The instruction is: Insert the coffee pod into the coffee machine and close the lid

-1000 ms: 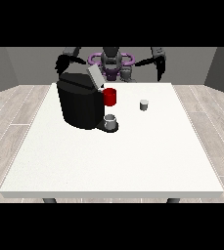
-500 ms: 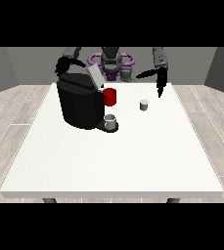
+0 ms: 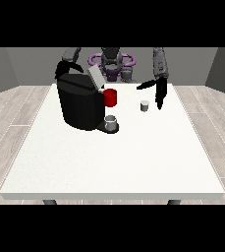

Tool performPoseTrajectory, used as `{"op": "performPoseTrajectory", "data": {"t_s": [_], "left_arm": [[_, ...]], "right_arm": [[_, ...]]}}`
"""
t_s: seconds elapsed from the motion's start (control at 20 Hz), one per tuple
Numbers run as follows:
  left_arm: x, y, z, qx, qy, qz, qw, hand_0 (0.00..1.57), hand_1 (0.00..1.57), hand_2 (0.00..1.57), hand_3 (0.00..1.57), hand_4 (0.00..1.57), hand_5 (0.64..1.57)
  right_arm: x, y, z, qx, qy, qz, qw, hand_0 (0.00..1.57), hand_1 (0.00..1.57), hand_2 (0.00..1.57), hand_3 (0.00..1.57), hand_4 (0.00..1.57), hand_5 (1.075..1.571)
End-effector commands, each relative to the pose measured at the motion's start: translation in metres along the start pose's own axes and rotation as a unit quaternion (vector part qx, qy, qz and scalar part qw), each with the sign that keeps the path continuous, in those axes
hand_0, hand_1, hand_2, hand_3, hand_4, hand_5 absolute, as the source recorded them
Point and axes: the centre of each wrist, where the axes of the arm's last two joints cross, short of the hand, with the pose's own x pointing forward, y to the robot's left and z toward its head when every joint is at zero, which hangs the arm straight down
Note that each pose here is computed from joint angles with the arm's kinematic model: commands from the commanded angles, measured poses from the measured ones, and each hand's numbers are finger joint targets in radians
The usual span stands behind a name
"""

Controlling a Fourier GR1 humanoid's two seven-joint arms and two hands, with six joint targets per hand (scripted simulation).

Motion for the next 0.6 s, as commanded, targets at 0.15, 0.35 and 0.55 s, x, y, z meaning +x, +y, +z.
{"op": "performPoseTrajectory", "data": {"t_s": [0.15,0.35,0.55], "left_arm": [[-0.004,-0.014,-0.013,-0.013,-0.009,-0.051,0.999,0.00,0.00,0.46,0.00,0.00,1.571],[-0.009,-0.001,-0.018,0.004,0.027,-0.065,0.998,0.65,0.65,0.72,0.35,0.00,1.571],[-0.009,0.005,-0.021,-0.004,0.035,-0.115,0.993,0.62,0.62,0.74,0.48,0.00,1.571]], "right_arm": [[-0.009,0.005,-0.006,-0.006,0.015,0.021,0.9997,0.00,0.00,0.00,0.00,0.41,1.571],[-0.007,0.009,-0.013,-0.008,0.008,0.034,0.9994,0.00,0.00,0.00,0.00,0.42,1.571],[-0.017,0.013,-0.004,-0.005,0.022,0.027,0.9994,0.00,0.00,0.00,0.00,0.36,1.571]]}}
